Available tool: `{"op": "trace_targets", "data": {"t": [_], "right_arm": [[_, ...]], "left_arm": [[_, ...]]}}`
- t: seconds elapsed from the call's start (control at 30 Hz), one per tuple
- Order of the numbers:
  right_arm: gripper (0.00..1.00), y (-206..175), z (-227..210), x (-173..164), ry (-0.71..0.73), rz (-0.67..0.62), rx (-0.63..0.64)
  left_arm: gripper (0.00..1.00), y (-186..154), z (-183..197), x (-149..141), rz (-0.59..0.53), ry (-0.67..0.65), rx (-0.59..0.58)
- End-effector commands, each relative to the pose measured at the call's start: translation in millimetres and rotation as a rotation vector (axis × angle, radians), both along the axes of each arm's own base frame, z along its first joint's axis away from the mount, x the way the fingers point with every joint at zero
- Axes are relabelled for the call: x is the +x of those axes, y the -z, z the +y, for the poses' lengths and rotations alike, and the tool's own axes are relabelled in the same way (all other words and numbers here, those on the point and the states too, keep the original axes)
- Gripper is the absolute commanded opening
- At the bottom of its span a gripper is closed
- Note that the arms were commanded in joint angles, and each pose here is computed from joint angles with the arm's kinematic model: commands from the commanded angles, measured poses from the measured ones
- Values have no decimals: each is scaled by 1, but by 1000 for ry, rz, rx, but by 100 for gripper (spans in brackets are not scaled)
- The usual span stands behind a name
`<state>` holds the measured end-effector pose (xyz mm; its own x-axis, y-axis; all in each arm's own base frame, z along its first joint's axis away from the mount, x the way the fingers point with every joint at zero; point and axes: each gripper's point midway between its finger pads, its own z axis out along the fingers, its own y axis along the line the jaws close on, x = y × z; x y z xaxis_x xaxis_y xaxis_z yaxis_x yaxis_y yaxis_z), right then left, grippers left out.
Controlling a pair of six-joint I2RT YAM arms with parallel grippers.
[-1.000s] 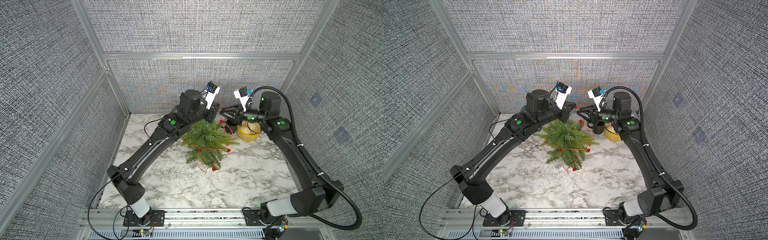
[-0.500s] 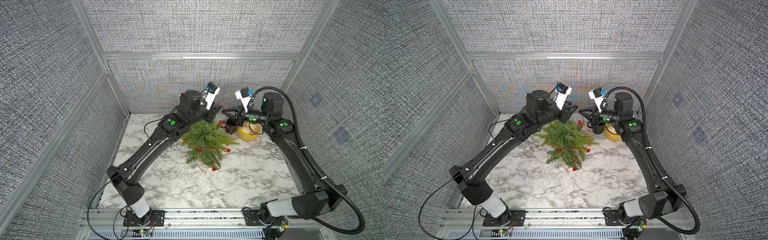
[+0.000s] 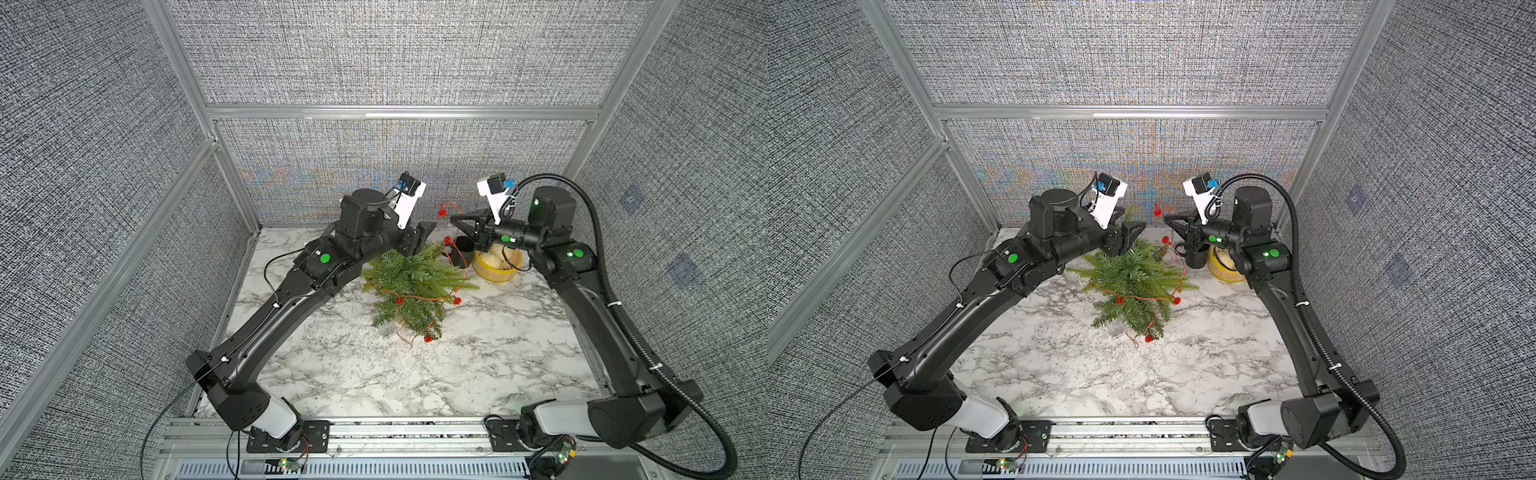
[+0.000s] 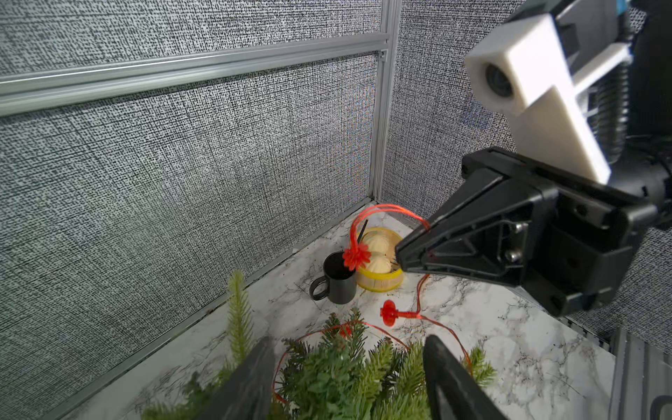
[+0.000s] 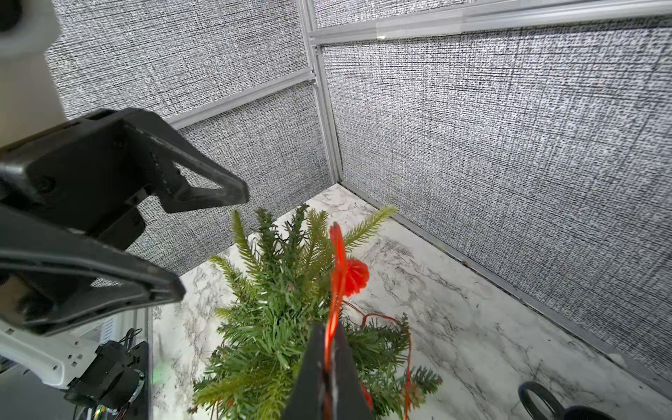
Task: Remove string lights from the small christmas tree
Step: Remove the light string from the Christmas tree.
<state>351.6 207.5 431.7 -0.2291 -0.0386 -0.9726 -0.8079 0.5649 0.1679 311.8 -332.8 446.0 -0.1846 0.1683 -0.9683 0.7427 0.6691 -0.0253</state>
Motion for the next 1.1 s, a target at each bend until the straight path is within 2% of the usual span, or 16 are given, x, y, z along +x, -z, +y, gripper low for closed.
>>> {"op": "trace_targets", "data": {"t": [0.0, 0.27, 0.6, 0.8, 0.9, 1.07], "right_arm": [[0, 1, -8, 6, 71, -13, -15], [0, 5, -29, 14, 211, -15, -40], [0, -11, -45, -2, 284, -69, -54], [0, -25, -46, -12, 276, -90, -33], [0, -22, -49, -15, 290, -83, -47], [0, -17, -54, -25, 308, -67, -65]], "left_arm": [[67, 4, 11, -7, 21, -20, -3], [67, 31, 36, -37, 115, -19, -21], [64, 63, 52, -72, 226, 30, -67], [60, 80, 61, -79, 275, 7, -81], [55, 85, 64, -81, 283, -2, -99], [54, 95, 67, -82, 312, -17, -101]]}}
